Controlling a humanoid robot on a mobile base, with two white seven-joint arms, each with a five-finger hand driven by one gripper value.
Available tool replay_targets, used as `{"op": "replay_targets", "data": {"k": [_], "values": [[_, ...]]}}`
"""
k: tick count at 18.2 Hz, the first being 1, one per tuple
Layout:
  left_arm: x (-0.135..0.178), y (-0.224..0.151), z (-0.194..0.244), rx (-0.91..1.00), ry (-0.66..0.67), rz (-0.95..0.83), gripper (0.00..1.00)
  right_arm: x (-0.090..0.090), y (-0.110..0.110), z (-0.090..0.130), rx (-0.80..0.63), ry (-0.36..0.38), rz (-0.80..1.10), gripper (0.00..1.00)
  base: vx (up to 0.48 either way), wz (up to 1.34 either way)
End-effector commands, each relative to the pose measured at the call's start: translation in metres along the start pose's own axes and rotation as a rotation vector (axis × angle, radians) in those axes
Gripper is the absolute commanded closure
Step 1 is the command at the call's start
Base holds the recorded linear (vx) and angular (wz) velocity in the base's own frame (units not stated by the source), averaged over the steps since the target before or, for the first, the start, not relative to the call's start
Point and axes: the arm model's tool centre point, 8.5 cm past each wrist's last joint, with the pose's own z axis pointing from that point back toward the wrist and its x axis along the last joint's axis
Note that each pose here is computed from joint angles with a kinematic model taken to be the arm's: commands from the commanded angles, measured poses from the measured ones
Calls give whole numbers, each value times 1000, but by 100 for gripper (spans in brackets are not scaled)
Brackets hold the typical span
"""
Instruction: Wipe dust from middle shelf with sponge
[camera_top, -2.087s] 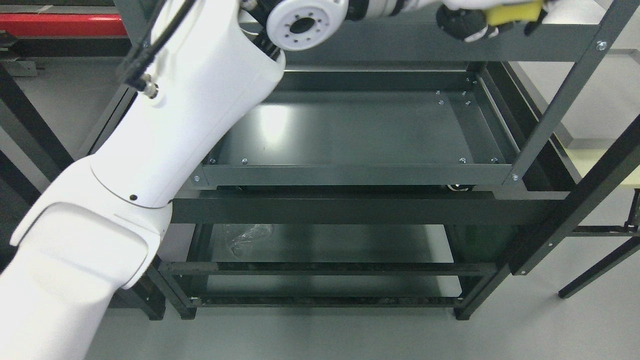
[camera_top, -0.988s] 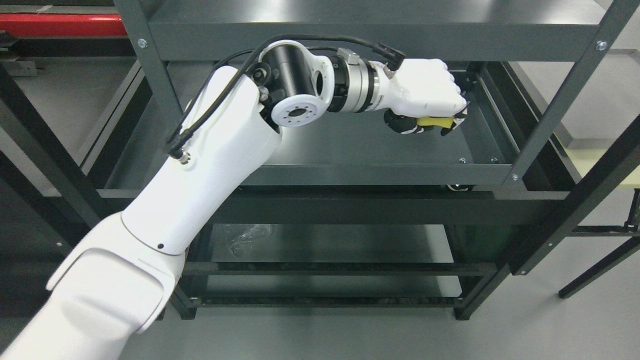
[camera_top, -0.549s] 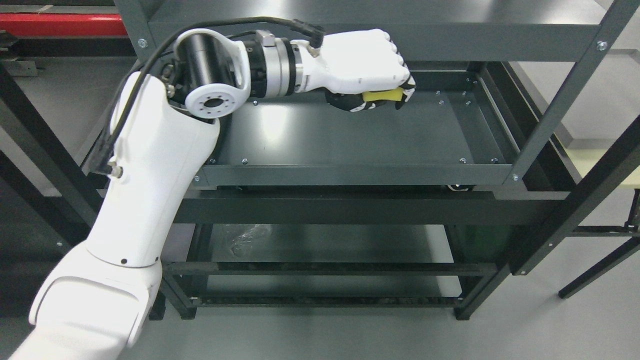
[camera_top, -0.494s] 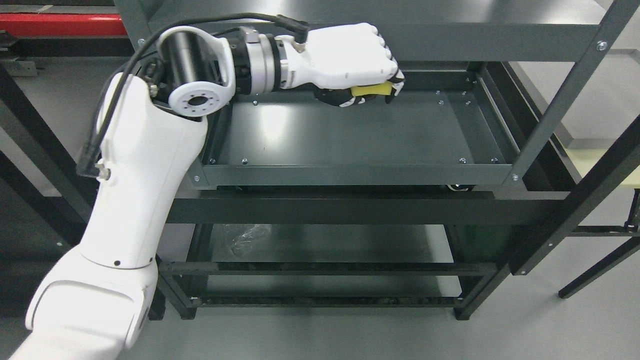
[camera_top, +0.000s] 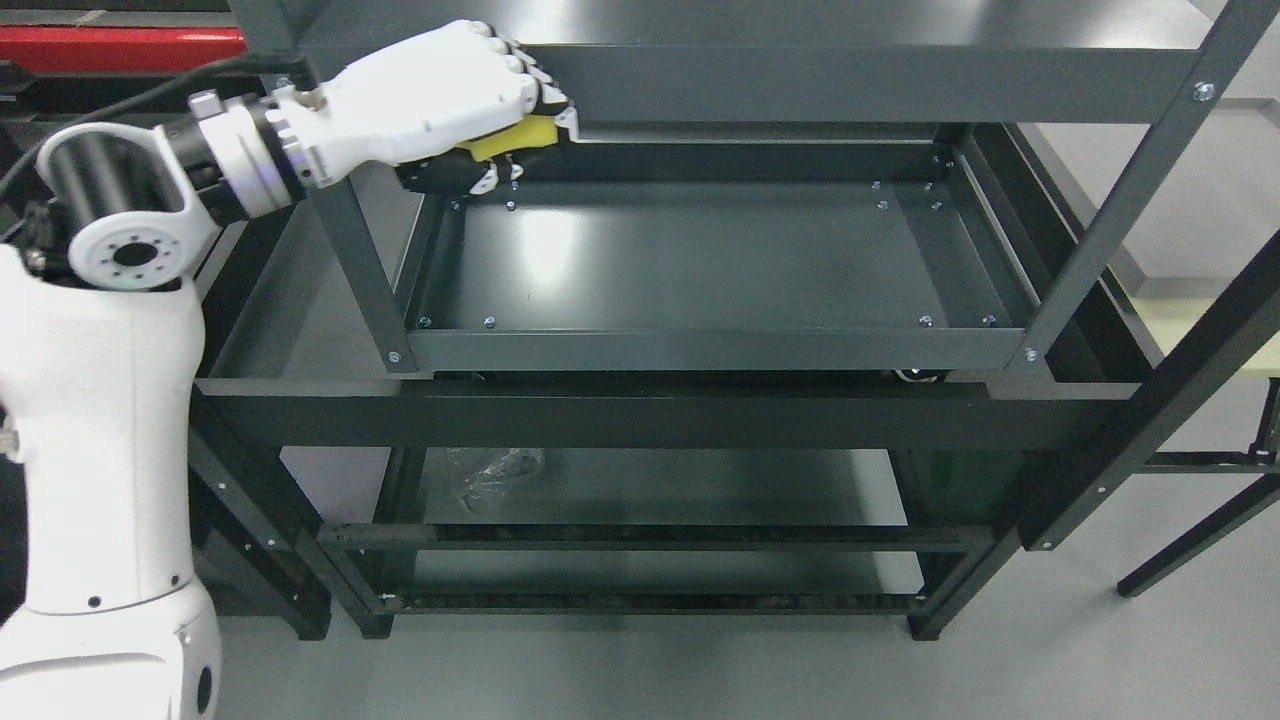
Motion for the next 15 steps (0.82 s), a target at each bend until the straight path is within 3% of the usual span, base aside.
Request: {"op": "replay_targets", "data": {"k": [1,7,11,15], "values": [[-36,18,112,235,160,66,88,2,-10,-1,-14,50,3,0,0,0],[23,11,36,629,-174,345,88,2,-10,-1,-14,50,3,0,0,0],[71,-12,-14,648,-375,498,88,2,-10,-1,-14,50,3,0,0,-5],[137,-71,-57,594,-490,727,88,2,-10,-1,-14,50,3,0,0,0]]}}
